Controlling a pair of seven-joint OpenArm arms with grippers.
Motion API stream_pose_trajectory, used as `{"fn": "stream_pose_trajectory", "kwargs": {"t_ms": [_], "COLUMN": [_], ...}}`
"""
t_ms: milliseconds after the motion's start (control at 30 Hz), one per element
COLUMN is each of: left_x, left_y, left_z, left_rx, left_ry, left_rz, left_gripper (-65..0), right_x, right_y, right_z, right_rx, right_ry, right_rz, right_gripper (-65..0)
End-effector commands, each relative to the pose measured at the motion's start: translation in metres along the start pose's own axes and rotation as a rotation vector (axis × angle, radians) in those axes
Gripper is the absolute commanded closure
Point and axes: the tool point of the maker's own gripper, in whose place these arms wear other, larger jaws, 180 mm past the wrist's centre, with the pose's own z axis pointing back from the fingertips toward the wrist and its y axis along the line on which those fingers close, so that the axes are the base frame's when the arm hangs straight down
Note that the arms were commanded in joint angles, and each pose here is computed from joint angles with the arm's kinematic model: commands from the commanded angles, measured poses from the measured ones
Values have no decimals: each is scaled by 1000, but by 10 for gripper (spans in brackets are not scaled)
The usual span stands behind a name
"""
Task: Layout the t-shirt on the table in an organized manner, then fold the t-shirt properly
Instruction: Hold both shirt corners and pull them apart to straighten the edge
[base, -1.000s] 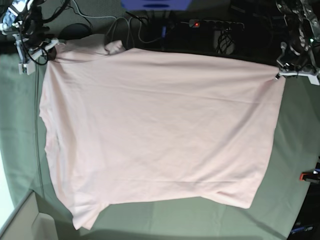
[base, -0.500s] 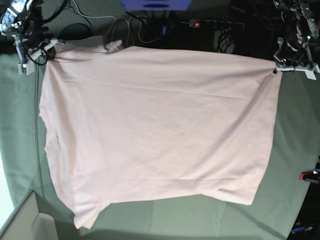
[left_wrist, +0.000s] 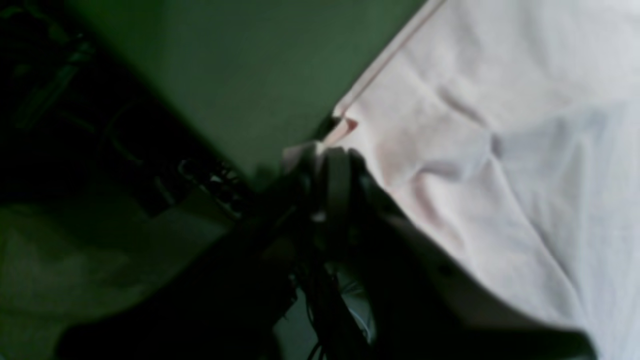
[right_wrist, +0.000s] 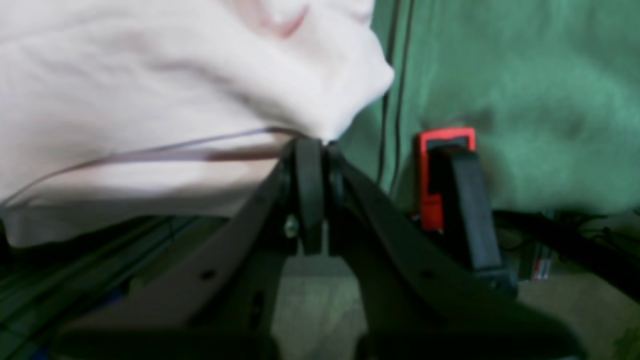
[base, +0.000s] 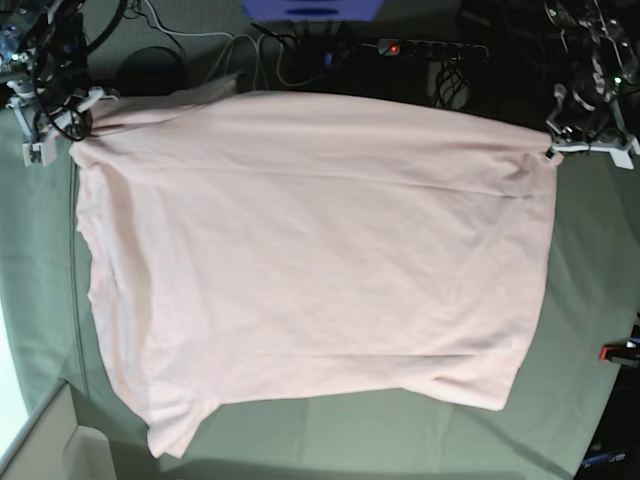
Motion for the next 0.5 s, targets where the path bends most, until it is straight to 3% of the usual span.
{"fn": "stream_pose_trajectory", "kwargs": {"t_ms": [0, 233, 467], "left_x": [21, 49, 72], "left_y": [-4, -28, -48], "left_z": [6, 21, 14], "left_rx": [-9, -64, -101], "left_ry": [-66, -151, -200], "left_rz": [-20, -53, -34], "left_gripper": [-1, -1, -1], "right_x": [10, 28, 57], "right_y": [-11, -20, -17], "right_z": [6, 6, 2], "right_rx": [-33, -55, -49], "right_ry": [-35, -81, -143], "right_rz": [6, -9, -8], "right_gripper": [0, 0, 0]}}
